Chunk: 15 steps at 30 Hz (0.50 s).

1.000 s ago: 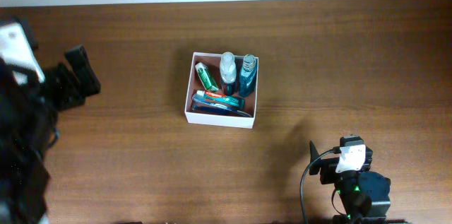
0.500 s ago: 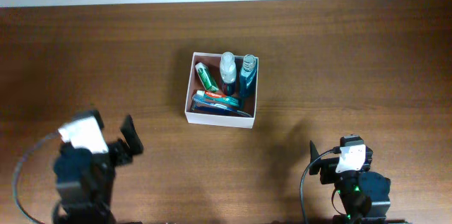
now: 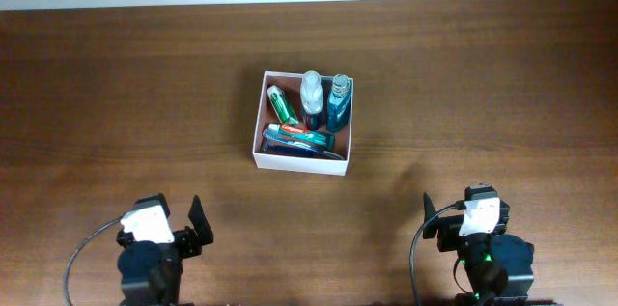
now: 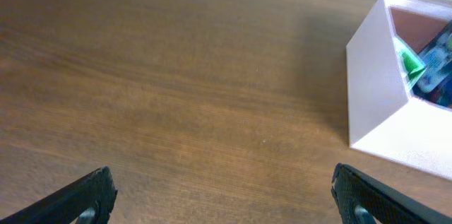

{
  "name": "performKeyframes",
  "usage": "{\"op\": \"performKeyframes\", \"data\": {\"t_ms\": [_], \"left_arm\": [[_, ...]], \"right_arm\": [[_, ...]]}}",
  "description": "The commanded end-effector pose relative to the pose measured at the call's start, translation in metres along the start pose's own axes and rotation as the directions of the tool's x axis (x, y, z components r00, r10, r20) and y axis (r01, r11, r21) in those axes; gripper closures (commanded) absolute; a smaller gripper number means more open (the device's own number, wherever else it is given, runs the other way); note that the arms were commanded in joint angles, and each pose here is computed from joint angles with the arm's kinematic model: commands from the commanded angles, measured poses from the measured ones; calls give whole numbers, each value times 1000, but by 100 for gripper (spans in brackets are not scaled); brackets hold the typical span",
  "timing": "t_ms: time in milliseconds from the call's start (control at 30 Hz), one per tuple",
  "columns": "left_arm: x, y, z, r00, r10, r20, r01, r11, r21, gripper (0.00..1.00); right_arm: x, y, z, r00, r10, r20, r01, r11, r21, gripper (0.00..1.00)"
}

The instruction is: Pack container

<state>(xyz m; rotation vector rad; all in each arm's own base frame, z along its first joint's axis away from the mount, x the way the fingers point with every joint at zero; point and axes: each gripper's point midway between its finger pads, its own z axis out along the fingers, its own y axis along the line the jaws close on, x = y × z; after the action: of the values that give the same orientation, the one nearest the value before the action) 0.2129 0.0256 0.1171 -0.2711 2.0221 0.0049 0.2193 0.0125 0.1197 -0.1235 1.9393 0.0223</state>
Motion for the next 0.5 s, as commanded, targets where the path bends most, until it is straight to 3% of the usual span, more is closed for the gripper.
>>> {"op": "performKeyframes", "data": {"t_ms": [0,467], "left_arm": [[13,0,9,1000,-2,6,2,1000,12,1],[6,-1,9,999,-4,43,3,1000,16,1]], "right_arm": [[1,0,0,1000,10,4,-10,1000,-2,1],[1,0,0,1000,10,4,-10,1000,-2,1]]}}
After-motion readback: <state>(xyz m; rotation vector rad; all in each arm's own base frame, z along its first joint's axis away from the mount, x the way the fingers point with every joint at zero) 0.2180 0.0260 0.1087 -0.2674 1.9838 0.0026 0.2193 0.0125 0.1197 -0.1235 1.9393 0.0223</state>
